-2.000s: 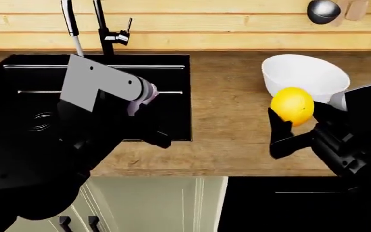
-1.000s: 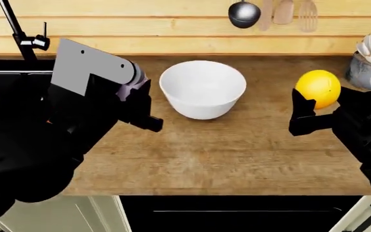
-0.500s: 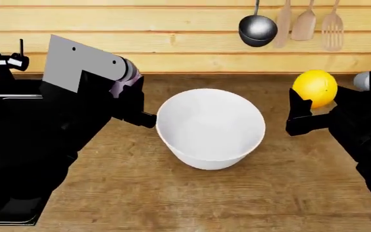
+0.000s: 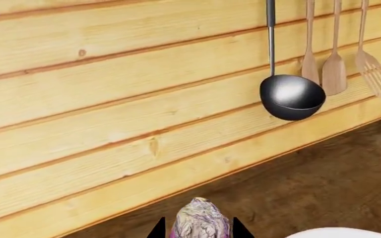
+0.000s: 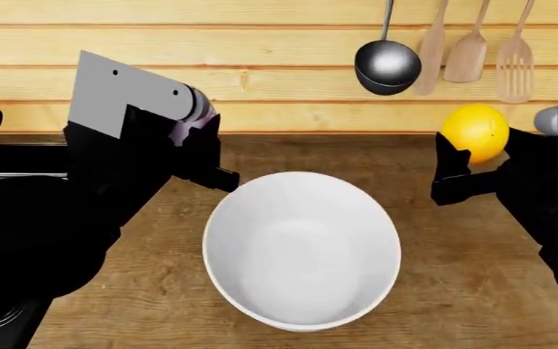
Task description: Pick the eggplants and oranges from the sink and place them in one bowl. Place the carrot in the other bowl. Then turn off the sink faucet.
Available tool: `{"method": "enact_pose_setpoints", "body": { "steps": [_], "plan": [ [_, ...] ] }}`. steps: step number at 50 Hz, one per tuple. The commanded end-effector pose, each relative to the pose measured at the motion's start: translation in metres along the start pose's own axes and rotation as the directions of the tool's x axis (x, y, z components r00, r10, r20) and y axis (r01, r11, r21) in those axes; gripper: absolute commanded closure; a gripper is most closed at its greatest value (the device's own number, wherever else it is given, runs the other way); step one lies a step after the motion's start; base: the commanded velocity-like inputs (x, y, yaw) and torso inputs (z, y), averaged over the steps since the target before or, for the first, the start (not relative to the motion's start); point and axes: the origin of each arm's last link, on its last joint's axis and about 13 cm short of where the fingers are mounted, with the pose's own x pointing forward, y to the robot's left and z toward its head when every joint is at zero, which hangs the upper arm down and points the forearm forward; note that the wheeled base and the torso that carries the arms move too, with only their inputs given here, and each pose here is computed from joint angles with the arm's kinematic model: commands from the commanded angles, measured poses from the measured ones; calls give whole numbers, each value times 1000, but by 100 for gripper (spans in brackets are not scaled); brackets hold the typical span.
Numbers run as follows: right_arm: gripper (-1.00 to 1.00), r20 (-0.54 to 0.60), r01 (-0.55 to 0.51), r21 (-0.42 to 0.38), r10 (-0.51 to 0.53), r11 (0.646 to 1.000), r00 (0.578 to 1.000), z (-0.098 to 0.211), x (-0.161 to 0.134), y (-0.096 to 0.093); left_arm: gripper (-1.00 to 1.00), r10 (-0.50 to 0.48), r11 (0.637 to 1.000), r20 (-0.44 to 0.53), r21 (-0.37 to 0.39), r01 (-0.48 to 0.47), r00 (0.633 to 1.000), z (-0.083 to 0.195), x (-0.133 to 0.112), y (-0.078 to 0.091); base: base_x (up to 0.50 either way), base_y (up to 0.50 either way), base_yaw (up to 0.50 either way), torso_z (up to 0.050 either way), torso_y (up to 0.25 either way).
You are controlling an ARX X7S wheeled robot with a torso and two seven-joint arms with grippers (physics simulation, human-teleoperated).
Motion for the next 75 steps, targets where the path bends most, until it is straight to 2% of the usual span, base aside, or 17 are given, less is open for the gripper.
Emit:
{"method": "enact_pose_setpoints", "body": {
  "steps": [1, 3, 7, 10, 11, 15, 19, 21, 24, 25, 27, 33, 37, 42, 48, 60, 75],
  "plan": [
    [100, 9, -7, -28, 7, 1000, 1000, 6, -1, 0, 100, -24, 1000, 19, -17, 25, 1000, 7, -1, 0, 0, 0, 0, 0, 0],
    [100, 8, -5, -28, 5, 1000, 1000, 6, -1, 0, 100, -89, 995, 40, -46, 91, 995, 15, -3, -2, 0, 0, 0, 0, 0],
    [100, 5, -5, -27, 5, 1000, 1000, 5, -1, -1, 100, -196, 981, 54, -8, 196, 979, 32, -5, -12, 0, 0, 0, 0, 0],
    [100, 5, -4, -26, 5, 1000, 1000, 5, -1, -1, 100, -258, 965, 68, -31, 261, 964, 46, -2, -20, 0, 0, 0, 0, 0],
    [100, 2, -6, -25, 6, 1000, 1000, 5, -1, -1, 100, -285, 956, 56, -59, 289, 957, 49, -1, -23, 0, 0, 0, 0, 0],
    [100, -3, -5, -29, 5, 1000, 1000, 5, -1, -2, 100, -415, 907, 4, -82, 414, 910, 55, 4, -37, 0, 0, 0, 0, 0],
    [100, -6, -10, -28, 10, 1000, 1000, 5, 0, -1, 100, -452, 892, -93, -68, 447, 887, 59, 14, -47, 0, 0, 0, 0, 0],
    [100, -12, -16, -29, 15, 999, 1000, 4, 0, 1, 100, -510, 860, -138, -85, 502, 849, 57, 19, -55, 0, 0, 0, 0, 5],
    [100, -15, -15, -27, 15, 1000, 1000, 2, -1, 0, 100, -543, 840, -153, -121, 529, 826, 55, 21, -58, 0, 0, 0, 0, 0],
    [100, -17, -12, -26, 12, 1000, 1000, 2, -2, 0, 100, -563, 824, -155, -179, 537, 812, 54, 22, -60, 0, 0, 0, 0, 0],
    [100, -23, -13, -24, 12, 1000, 1000, 1, -1, 0, 100, -574, 817, -167, -172, 550, 801, 51, 26, -61, 0, 0, 0, 0, 0],
    [100, -31, -25, -26, 24, 999, 999, -1, 1, 2, 100, -589, 806, -195, -218, 550, 785, 48, 30, -62, 0, 0, 0, 0, 0],
    [100, -26, -18, -24, 18, 1000, 1000, 1, 1, 1, 100, -580, 812, -217, -227, 538, 785, 42, 29, -61, 0, 0, 0, 0, 0],
    [100, -26, -14, -35, 13, 999, 1000, 7, -5, -1, 100, -535, 838, -263, -285, 465, 803, 29, 34, -57, 0, 0, 0, 2, 2],
    [100, -34, -15, -40, 13, 999, 999, 7, -6, 0, 100, -513, 854, -296, -276, 441, 806, 21, 34, -56, 0, 0, 0, 0, 0],
    [100, -51, -17, -40, 15, 999, 999, 4, -5, 0, 100, -541, 837, -366, -326, 440, 757, -4, 35, -62, 0, 0, 0, 0, 0],
    [100, -58, -21, -36, 18, 999, 998, 1, -5, 1, 100, -522, 849, -387, -321, 420, 760, -10, 40, -61, 0, 0, 0, 0, 1]
  ]
}}
